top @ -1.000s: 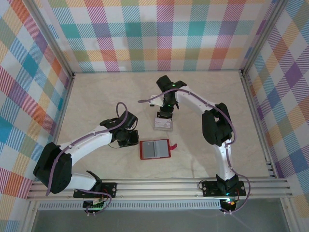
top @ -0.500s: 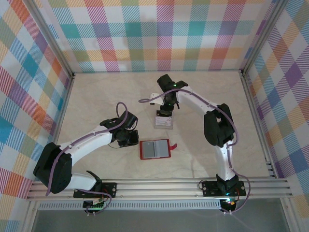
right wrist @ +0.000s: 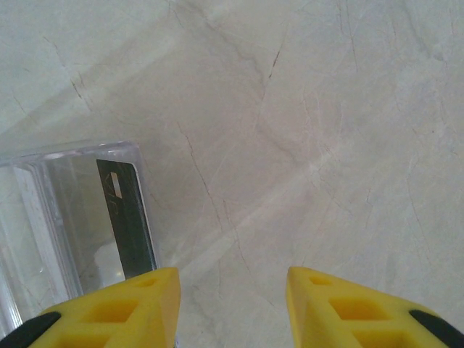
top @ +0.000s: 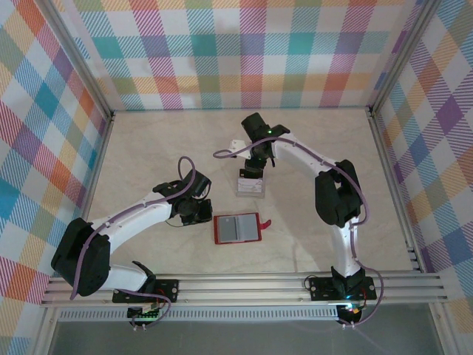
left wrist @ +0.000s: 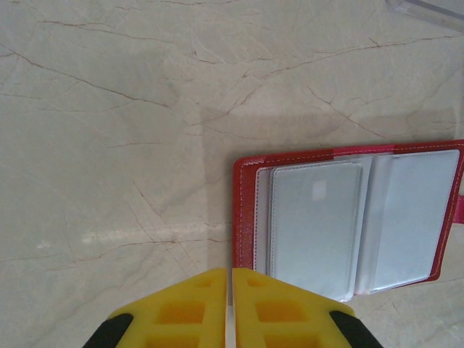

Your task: Take the credit cards out of the card holder

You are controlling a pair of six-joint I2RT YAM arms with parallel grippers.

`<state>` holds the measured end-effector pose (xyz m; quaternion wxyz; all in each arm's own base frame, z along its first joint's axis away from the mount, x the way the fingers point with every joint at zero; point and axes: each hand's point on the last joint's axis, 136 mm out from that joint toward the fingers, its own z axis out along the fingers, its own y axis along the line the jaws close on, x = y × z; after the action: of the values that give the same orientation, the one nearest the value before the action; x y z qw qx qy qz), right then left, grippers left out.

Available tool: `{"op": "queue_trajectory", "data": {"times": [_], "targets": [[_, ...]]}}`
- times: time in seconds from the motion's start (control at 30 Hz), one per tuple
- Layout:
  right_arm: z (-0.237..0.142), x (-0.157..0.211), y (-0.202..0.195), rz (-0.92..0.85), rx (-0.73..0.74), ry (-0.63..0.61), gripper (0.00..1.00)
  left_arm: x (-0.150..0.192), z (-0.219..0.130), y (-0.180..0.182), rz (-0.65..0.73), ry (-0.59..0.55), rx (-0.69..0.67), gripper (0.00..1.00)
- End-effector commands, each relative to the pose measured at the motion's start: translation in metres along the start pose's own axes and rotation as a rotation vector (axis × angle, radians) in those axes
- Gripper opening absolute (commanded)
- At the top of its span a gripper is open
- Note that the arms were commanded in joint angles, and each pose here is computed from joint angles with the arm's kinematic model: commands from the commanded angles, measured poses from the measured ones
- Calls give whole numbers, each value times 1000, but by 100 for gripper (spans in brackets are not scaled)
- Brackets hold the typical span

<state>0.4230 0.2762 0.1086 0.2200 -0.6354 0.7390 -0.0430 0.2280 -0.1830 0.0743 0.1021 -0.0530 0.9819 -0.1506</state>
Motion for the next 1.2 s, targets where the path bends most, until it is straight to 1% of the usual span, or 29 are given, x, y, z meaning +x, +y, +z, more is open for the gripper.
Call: {"op": "queue_trajectory", "data": {"times": [0.0,0.23,0.4,0.63,0.8,0.9,0.97,1.07,1.17], "targets": [[16,7,7,22,-28,18,44,-6,-9,-5,1,-13,17,11],[26,14,21,22,-83,37,43,-5,-9,-4,0,-10,16,11],[25,13,21,27,-86,36,43,-6,-10,-5,4,-12,19,11],[-4,-1,9,55,-38,-27,43,-6,-10,-7,0,-11,29,12],[-27,-8,9,103,-32,-71,44,-3,-4,-9,-7,4,47,11],[-39,-10,14,166,-55,-94,44,-1,0,-12,-13,16,67,11],[-48,-12,18,238,-73,-111,45,1,3,-14,-18,25,81,11],[-57,-16,29,410,-130,-136,47,3,9,-18,-18,41,102,10],[-63,-18,45,602,-195,-138,43,6,14,-19,-21,56,114,9]]}}
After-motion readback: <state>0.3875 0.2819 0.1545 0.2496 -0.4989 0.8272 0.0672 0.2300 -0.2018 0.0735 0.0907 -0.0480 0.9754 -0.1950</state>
